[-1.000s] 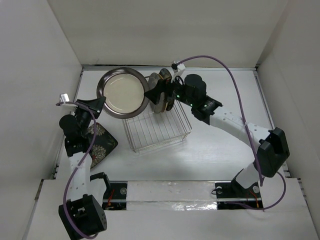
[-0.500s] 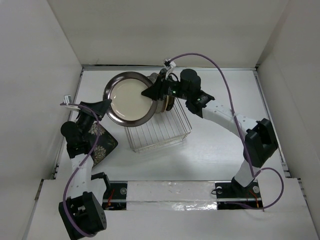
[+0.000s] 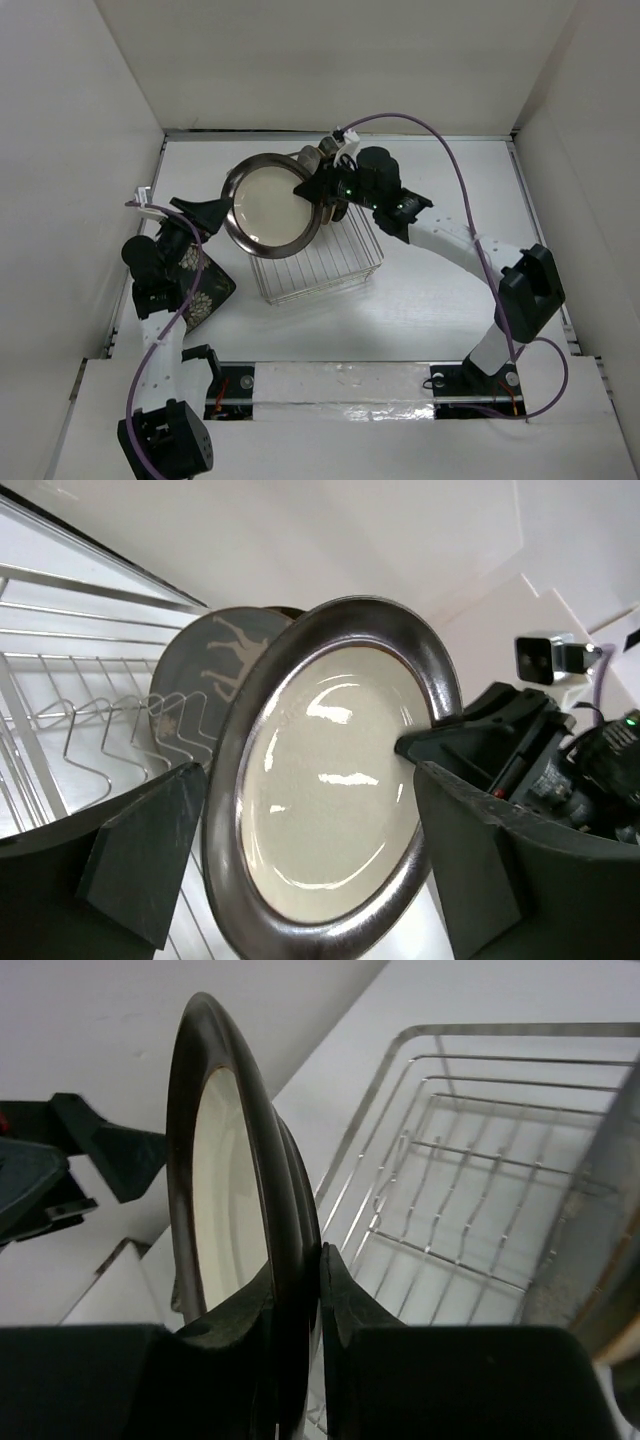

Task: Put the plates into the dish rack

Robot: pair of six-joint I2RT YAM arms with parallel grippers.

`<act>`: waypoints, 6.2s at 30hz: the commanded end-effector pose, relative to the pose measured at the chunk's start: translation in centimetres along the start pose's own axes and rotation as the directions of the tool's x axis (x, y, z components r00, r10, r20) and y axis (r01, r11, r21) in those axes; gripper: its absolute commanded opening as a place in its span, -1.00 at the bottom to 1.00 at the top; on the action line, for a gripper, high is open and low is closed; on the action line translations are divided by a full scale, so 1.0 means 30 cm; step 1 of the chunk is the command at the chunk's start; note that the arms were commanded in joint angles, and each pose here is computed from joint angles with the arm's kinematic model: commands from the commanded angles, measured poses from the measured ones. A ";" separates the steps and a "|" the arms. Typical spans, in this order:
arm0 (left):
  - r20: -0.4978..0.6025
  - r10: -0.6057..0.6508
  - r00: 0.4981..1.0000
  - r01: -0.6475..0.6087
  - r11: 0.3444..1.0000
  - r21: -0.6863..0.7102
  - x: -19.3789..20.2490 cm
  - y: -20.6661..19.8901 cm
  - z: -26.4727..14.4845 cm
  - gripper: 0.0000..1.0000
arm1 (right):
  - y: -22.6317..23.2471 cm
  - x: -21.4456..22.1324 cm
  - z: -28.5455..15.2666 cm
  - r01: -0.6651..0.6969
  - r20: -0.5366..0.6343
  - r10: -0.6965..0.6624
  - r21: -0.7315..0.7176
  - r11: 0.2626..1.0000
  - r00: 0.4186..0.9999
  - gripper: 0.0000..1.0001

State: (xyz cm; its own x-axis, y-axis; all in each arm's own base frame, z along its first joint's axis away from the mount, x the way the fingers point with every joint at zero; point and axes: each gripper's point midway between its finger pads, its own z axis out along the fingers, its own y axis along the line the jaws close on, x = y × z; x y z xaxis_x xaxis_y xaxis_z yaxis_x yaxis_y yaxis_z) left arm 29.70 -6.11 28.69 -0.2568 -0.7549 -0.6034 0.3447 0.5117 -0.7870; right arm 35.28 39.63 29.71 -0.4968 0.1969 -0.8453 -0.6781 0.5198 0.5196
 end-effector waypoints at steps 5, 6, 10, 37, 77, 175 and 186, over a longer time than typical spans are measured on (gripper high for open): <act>0.031 0.170 0.985 -0.169 0.985 -0.028 -0.073 -0.055 0.034 0.88 | 0.010 -0.476 -0.179 0.111 0.363 -0.238 0.337 0.935 0.901 -1.00; 0.017 0.165 0.986 -0.165 0.986 -0.024 -0.061 -0.055 0.040 0.91 | 0.007 -0.480 -0.179 0.116 0.360 -0.255 0.365 0.924 0.897 -1.00; -0.052 0.187 0.981 -0.188 0.982 -0.013 0.002 -0.073 0.060 0.94 | -0.009 -0.519 -0.172 0.125 0.360 -0.322 0.474 0.871 0.875 -1.00; -0.096 0.392 0.915 -0.399 0.914 -0.072 0.067 -0.118 0.043 -1.00 | -0.176 -0.491 -0.053 0.270 0.096 -0.576 0.813 0.515 0.812 -1.00; -0.176 0.357 0.917 -0.391 0.892 -0.225 0.095 0.039 0.070 -1.00 | -0.184 -0.421 -0.102 0.192 0.126 -0.514 0.831 0.522 0.849 -1.00; 0.258 0.458 0.851 -0.464 0.885 -0.040 -0.184 -0.461 -0.102 -1.00 | 0.272 0.582 0.513 0.264 -0.331 -0.277 -0.083 0.961 0.902 0.13; 0.212 0.442 0.872 -0.465 0.883 0.073 -0.077 -0.471 -0.098 -0.83 | 0.165 0.763 0.629 0.259 -0.409 -0.240 -0.008 0.966 0.881 0.40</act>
State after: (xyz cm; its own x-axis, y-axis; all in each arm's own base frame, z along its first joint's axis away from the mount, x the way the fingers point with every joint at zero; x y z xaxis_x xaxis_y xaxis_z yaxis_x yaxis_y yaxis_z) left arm 23.56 -9.61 39.56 0.0804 -0.5153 -0.8532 0.4229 0.7927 -0.4390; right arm 31.11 61.60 9.64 -0.4985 -0.3078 -0.8104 -0.7909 0.5442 0.2799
